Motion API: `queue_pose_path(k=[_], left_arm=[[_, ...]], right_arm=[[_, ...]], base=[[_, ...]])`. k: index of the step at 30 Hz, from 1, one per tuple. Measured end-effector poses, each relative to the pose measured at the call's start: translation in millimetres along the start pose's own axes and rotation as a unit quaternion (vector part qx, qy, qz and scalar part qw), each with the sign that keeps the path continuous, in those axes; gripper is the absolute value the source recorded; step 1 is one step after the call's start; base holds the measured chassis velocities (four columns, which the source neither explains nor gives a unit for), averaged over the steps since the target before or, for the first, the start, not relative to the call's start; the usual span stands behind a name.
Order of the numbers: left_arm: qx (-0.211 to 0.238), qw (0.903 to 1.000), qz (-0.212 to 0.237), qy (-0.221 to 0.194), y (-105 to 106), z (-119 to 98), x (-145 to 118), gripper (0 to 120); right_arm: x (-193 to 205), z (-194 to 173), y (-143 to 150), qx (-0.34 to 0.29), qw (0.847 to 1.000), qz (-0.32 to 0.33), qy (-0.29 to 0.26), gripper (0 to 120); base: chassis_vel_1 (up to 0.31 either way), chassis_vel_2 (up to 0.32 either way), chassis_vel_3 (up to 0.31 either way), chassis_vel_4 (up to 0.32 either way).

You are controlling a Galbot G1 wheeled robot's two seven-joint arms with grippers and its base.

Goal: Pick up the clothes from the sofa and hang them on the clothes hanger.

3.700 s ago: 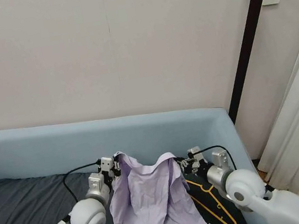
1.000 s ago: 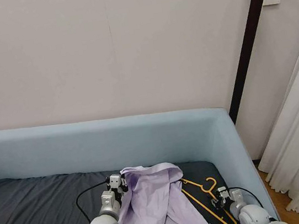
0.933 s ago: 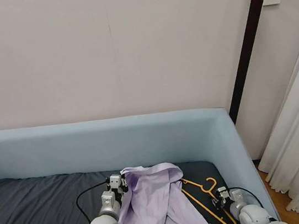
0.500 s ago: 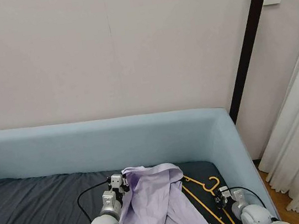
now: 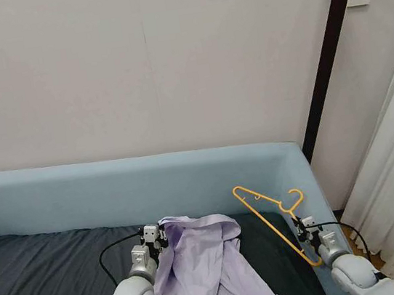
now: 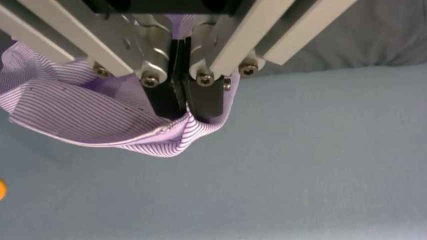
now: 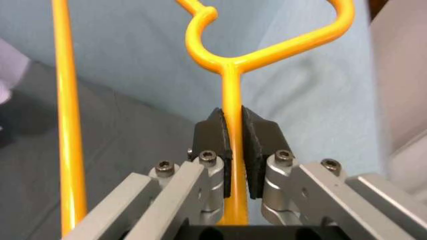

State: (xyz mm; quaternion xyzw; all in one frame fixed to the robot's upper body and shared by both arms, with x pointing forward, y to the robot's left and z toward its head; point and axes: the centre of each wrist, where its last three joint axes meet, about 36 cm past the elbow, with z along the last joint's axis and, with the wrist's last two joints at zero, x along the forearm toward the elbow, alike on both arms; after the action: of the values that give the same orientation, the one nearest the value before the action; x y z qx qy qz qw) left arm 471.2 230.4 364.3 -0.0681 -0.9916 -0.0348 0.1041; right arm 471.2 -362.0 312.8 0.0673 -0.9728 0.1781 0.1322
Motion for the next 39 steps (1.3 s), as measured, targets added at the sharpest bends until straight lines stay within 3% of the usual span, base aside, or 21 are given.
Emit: queue_pose_path(k=[6,15,22,27,32,39], left_arm=[[0.018,0.9994,-0.004,0.03,-1,-12,-1,0],[0.041,0.998,-0.009,0.047,-3,-34,-5,0],[0.042,0.9981,0.009,0.043,-11,-58,-7,0],[0.036,0.9977,0.027,0.05,-24,-60,3,0],[0.031,0.9968,0.053,0.052,-43,-63,9,0],[0.023,0.9965,0.064,0.05,-50,-70,18,0]], right_arm=[[35,-20,-3,0.075,0.993,-0.052,-0.075,5],[75,-29,27,0.143,0.976,-0.114,-0.121,5],[90,-5,49,0.183,0.965,-0.154,-0.112,5],[95,-4,76,0.172,0.964,-0.172,-0.11,5],[84,-7,92,0.162,0.968,-0.158,-0.108,5],[64,-8,94,0.179,0.969,-0.131,-0.109,5]], base=[[0.0,0.0,0.0,0.0],[0.0,0.0,0.0,0.0],[0.0,0.0,0.0,0.0],[0.0,0.0,0.0,0.0],[0.0,0.0,0.0,0.0],[0.0,0.0,0.0,0.0]])
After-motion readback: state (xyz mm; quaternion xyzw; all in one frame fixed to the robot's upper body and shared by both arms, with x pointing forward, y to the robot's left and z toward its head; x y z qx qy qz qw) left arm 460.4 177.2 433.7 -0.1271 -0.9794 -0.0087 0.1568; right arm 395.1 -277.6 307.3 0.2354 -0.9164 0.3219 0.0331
